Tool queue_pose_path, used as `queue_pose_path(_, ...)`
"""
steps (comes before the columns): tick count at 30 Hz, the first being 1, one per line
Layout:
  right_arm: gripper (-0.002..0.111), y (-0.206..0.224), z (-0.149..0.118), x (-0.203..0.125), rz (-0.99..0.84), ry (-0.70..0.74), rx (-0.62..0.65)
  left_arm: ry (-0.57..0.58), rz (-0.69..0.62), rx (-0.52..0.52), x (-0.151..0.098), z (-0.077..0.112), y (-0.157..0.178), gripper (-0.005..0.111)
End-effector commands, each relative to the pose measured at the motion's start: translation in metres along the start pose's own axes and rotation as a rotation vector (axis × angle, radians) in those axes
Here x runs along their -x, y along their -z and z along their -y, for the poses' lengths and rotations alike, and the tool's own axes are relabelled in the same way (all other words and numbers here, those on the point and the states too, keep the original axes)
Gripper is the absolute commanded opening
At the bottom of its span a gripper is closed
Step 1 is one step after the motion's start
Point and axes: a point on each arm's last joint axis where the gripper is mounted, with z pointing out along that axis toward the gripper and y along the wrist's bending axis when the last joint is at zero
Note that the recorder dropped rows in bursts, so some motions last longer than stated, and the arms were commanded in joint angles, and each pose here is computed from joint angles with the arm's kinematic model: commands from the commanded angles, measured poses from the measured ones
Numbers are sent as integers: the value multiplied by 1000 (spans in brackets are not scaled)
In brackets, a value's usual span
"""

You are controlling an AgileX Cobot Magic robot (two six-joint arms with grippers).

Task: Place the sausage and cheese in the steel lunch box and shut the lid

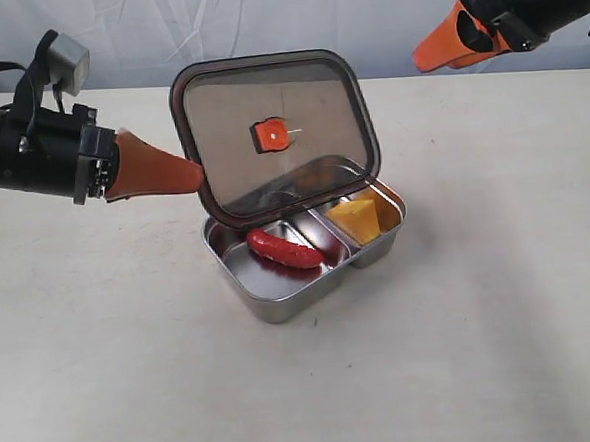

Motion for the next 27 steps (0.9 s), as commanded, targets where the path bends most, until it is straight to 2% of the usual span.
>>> queue_pose_path(1, 78, 8, -8, 3, 15, 14, 1, 2, 31, -24, 4, 5, 2, 0)
queue_pose_path(6, 78, 4, -8, 2, 37, 6, 29, 15, 40, -44, 6, 11, -3, 0)
queue_pose_path(10, 78, -6, 0, -1, 44, -23, 60, -18, 62, -79, 9, 29, -7, 0)
queue_pose_path(12, 74, -9, 7, -5, 42, -44, 64, -44, 73, -92, 11, 40, -7, 0)
queue_pose_path(15, 59, -7, 24, -8, 96, -111, 78, -69, 82, -93, 12, 54, -1, 0)
queue_pose_path(17, 45, -1, 34, -13, 133, -155, 77, -86, 90, -93, 12, 62, 3, 0)
queue_pose_path(21, 19, 6, 39, -14, 190, -200, 88, -68, 105, -100, 10, 64, 4, 0)
queue_pose_path(22, 8, 6, 39, -14, 190, -195, 87, -35, 120, -110, 7, 63, 3, 0)
queue_pose_path(24, -1, 4, 37, -11, 217, -191, 106, -16, 111, -109, 2, 60, 2, 0)
queue_pose_path(27, -1, 5, 35, -5, 272, -212, 135, 9, 104, -109, -4, 58, 0, 0)
